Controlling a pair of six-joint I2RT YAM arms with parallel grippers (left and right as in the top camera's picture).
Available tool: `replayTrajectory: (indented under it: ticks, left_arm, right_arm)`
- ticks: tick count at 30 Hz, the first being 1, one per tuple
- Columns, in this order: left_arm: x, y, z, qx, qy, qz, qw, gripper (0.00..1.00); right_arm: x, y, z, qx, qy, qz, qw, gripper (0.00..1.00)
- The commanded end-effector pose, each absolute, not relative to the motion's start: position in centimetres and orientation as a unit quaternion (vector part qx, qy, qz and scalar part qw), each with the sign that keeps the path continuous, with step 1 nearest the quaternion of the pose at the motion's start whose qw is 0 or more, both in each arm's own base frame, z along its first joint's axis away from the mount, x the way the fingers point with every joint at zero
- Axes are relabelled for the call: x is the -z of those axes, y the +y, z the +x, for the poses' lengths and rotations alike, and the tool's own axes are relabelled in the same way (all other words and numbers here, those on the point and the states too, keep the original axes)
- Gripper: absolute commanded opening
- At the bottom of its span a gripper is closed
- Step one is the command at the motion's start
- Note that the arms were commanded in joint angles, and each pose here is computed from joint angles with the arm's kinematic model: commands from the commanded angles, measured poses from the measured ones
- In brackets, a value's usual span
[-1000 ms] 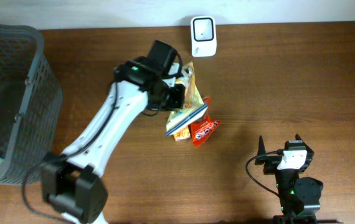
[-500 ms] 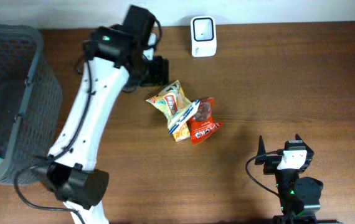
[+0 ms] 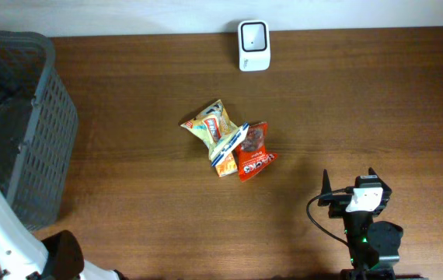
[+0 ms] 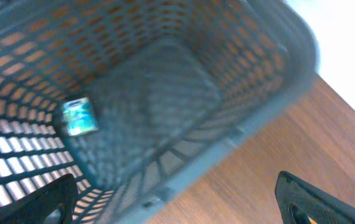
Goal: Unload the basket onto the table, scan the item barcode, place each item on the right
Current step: 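Grasp the green Kleenex tissue pack and place it beside the pile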
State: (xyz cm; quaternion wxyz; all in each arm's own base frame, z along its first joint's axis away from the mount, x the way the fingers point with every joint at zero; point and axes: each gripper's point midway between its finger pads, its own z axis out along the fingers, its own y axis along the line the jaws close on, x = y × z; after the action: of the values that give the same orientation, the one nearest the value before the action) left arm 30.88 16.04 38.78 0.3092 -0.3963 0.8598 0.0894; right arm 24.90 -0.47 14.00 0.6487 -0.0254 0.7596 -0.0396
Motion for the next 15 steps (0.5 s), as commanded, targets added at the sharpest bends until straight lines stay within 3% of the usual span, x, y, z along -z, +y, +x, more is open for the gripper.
replayTrajectory:
  ticks: [1, 5, 10, 13, 15]
  left_arm:
    - [-37.6, 19.8, 28.6, -0.098, 0.818, -0.489, 0.288, 0.99]
    - [-34.8, 23.6, 25.6, -0.114, 0.773, -0.577, 0.238, 0.99]
    - [-33.1, 26.7, 26.8, -0.135, 0.754, -0.59, 0.253, 0.99]
    - [-30.2, 27.6, 23.1, -0.208, 0.708, -0.65, 0.179, 0.99]
    - [-26.5, 27.8, 23.3, -0.21, 0.714, -0.653, 0.144, 0.99]
  right_arm:
    - [-13.7, -0.4, 24.9, 0.043, 0.761, -0.028, 0.646, 0.98]
    - [-13.7, -0.4, 24.9, 0.043, 0.761, -0.028, 0.646, 0.98]
    - [-13.7, -0.4, 24.9, 0.043, 0.761, -0.028, 0.646, 0.98]
    - [-13.7, -0.4, 24.9, 0.043, 0.761, -0.028, 0.646, 0.98]
    - [-13.7, -0.4, 24.9, 0.043, 0.761, -0.028, 0.646, 0.98]
